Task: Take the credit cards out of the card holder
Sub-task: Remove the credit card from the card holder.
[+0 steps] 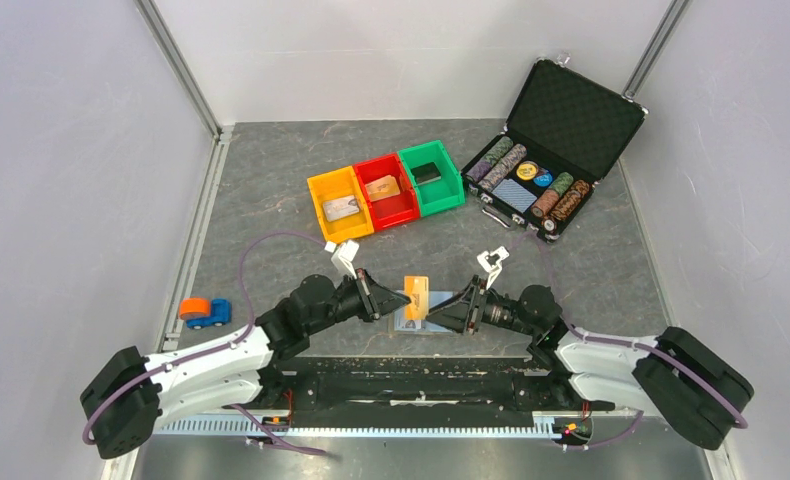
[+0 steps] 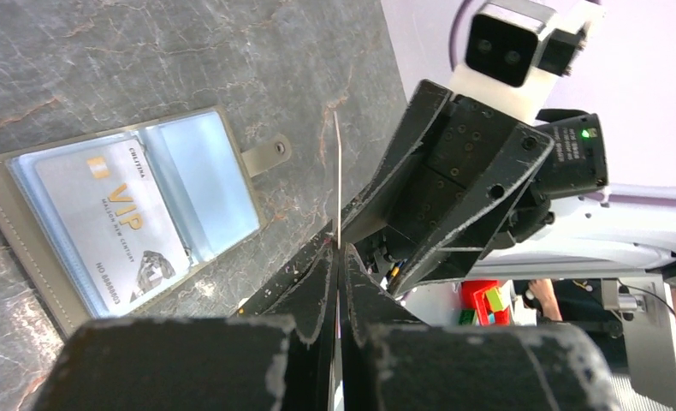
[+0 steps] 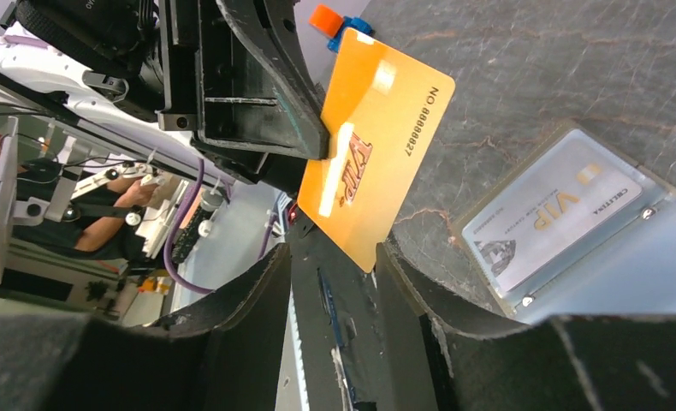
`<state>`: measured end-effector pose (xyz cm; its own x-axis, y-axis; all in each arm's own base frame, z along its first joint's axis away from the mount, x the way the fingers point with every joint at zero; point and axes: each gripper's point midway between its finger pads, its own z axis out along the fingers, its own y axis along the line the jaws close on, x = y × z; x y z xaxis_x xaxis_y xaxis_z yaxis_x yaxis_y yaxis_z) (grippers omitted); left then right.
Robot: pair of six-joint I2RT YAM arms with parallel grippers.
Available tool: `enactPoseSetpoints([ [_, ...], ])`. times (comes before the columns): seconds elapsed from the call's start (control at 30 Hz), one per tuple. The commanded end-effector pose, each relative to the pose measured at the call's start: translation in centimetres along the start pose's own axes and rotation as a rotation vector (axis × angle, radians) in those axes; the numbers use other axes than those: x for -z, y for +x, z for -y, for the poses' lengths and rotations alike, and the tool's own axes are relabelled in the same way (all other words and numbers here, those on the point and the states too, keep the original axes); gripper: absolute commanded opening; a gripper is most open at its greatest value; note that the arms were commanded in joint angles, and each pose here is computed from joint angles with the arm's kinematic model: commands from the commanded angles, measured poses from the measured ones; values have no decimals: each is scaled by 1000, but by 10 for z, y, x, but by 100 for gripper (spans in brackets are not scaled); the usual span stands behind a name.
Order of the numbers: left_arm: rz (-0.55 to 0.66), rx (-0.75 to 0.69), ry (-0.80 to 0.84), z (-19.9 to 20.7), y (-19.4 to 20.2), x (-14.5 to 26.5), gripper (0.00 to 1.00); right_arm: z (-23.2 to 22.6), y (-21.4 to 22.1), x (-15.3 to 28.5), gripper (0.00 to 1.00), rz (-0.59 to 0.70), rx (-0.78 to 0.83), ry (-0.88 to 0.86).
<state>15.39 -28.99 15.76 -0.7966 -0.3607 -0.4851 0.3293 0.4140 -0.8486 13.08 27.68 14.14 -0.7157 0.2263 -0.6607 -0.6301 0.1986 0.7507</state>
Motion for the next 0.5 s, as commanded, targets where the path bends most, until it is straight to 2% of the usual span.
enactPoseSetpoints([
  [0.0, 10, 20, 124, 27, -4, 2, 2, -33, -14, 1, 43, 49, -2, -154],
  [0.2, 1, 41, 173, 33, -2, 0, 2, -30, -9, 0, 39, 34, -13, -157],
  [0.47, 5, 51, 149, 28, -2, -3, 2, -29, -6, 0, 46, 24, -36, -157],
])
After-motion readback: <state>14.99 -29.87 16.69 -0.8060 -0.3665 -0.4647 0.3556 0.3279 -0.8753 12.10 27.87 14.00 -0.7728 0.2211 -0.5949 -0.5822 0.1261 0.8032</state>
